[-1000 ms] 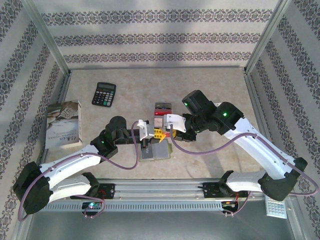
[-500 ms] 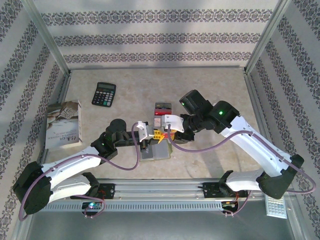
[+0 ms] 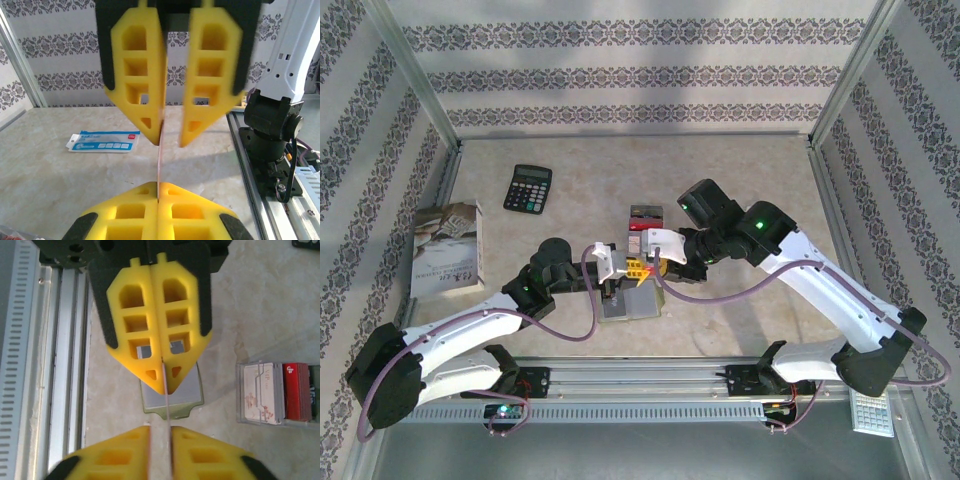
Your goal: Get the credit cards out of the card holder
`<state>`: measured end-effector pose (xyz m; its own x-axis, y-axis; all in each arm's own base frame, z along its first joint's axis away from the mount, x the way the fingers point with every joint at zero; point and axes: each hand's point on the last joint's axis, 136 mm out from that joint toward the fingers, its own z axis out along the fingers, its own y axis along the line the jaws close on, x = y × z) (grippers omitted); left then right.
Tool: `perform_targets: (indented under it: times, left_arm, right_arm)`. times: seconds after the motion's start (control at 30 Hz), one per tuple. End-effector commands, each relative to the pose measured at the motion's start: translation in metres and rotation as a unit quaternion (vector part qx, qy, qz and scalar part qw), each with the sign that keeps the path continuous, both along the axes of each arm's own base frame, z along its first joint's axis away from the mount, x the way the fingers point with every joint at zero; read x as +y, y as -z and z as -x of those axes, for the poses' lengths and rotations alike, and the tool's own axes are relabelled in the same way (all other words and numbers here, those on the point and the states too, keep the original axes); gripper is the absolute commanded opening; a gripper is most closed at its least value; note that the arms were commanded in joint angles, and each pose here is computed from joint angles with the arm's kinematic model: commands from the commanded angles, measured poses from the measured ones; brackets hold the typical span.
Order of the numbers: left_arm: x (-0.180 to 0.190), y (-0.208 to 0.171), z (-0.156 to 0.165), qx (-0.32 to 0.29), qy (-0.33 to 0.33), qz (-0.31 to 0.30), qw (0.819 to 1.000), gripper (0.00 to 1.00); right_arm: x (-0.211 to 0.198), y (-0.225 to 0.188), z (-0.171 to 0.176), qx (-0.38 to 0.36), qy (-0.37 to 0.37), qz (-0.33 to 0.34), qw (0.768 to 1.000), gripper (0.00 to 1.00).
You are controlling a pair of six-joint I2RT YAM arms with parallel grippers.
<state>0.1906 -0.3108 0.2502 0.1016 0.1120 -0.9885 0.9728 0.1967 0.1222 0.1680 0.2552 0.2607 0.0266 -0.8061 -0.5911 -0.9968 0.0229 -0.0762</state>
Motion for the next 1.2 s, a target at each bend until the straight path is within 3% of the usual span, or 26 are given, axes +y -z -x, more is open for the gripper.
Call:
perform_targets:
  times: [0.0, 0.1, 0.23, 0.33, 0.5, 0.7, 0.9, 1.17]
  left_arm:
    - [-0.002, -0.014, 0.007, -0.018, 0.011, 0.023, 1.000, 0.00]
    - [-0.001, -0.013, 0.007, -0.015, 0.008, 0.025, 1.000, 0.04]
    - [0.010, -0.008, 0.002, -0.011, -0.031, 0.030, 0.999, 0.50]
    - [0.026, -0.003, -0.001, -0.006, -0.077, 0.028, 0.997, 0.65]
    - [0.065, 0.009, -0.007, 0.012, -0.177, 0.017, 0.984, 0.69]
    - [0.123, 0.031, -0.012, 0.061, -0.310, 0.005, 0.949, 0.69]
    - [0.147, 0.048, -0.005, 0.096, -0.348, 0.035, 0.932, 0.69]
    - [0.152, 0.053, -0.009, 0.093, -0.367, 0.017, 0.925, 0.72]
  right_arm:
    - [-0.002, 0.008, 0.000, 0.010, -0.001, 0.010, 1.000, 0.08]
    - [-0.004, 0.009, -0.002, 0.007, -0.002, 0.015, 1.000, 0.01]
    - [-0.006, 0.014, -0.014, -0.002, 0.002, 0.033, 0.999, 0.00]
    - [-0.006, 0.018, -0.028, -0.014, 0.004, 0.046, 0.999, 0.00]
    - [0.003, 0.029, -0.060, -0.033, -0.001, 0.074, 0.997, 0.01]
    - [0.012, 0.050, -0.104, -0.049, -0.009, 0.130, 0.990, 0.00]
    - [0.026, 0.064, -0.140, -0.050, -0.015, 0.123, 0.991, 0.00]
    - [0.031, 0.094, -0.174, -0.026, -0.017, 0.132, 0.991, 0.00]
